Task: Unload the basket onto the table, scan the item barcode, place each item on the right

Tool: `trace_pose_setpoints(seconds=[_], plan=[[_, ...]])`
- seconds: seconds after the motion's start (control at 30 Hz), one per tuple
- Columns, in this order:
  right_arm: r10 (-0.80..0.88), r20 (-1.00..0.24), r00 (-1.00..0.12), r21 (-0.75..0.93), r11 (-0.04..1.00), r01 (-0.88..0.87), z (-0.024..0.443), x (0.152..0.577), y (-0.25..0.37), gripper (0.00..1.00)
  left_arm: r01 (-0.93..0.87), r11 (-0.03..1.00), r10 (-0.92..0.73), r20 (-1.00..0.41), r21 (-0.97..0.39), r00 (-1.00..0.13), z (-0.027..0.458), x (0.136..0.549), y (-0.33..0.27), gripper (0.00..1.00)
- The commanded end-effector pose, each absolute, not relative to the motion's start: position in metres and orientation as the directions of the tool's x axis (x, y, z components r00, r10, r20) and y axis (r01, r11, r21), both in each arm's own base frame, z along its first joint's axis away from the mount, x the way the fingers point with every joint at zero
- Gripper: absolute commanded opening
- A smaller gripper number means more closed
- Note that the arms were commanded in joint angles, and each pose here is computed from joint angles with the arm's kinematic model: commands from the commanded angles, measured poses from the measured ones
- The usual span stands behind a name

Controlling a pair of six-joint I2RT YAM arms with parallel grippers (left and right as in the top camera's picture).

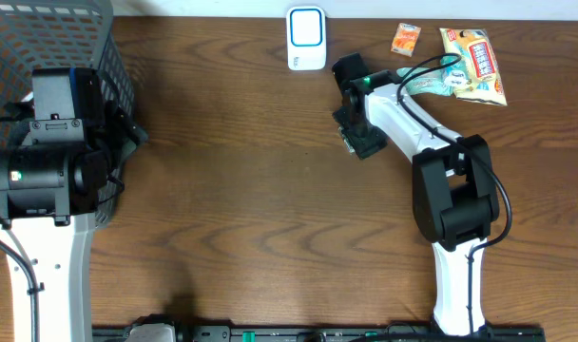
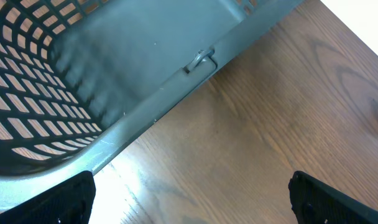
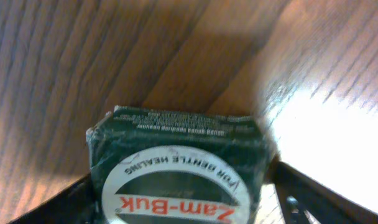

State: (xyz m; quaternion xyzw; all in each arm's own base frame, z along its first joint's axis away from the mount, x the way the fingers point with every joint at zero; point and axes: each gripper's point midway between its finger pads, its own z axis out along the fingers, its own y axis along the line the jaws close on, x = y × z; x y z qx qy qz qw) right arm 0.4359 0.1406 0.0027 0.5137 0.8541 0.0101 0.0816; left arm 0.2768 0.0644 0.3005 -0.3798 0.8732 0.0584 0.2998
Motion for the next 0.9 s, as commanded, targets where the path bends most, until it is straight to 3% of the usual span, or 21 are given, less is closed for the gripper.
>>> trace_pose_setpoints(seconds=[0.0, 0.23, 0.57, 0.87], plan=[[0.835, -0.118, -0.538, 0.018, 0.544, 0.839, -0.013, 0.423, 0.120, 0.82, -0.709, 0.694, -0.633, -0.574, -0.124, -0.519, 0.303, 0.276, 0.068, 0.98], [0.782, -0.015, -0.623, 0.035, 0.623, 0.781, -0.014, 0.421, 0.118, 0.61, -0.709, 0.694, -0.633, -0.574, -0.124, -0.519, 0.303, 0.276, 0.068, 0.98], [0.714, 0.040, -0.699, 0.061, 0.697, 0.715, -0.014, 0.418, 0.126, 0.59, -0.709, 0.694, -0.633, -0.574, -0.124, -0.519, 0.303, 0.276, 0.068, 0.98], [0.571, -0.013, -0.821, 0.130, 0.815, 0.565, 0.012, 0.430, 0.131, 0.59, -0.709, 0.694, -0.633, -0.574, -0.124, -0.519, 0.303, 0.276, 0.068, 0.98]])
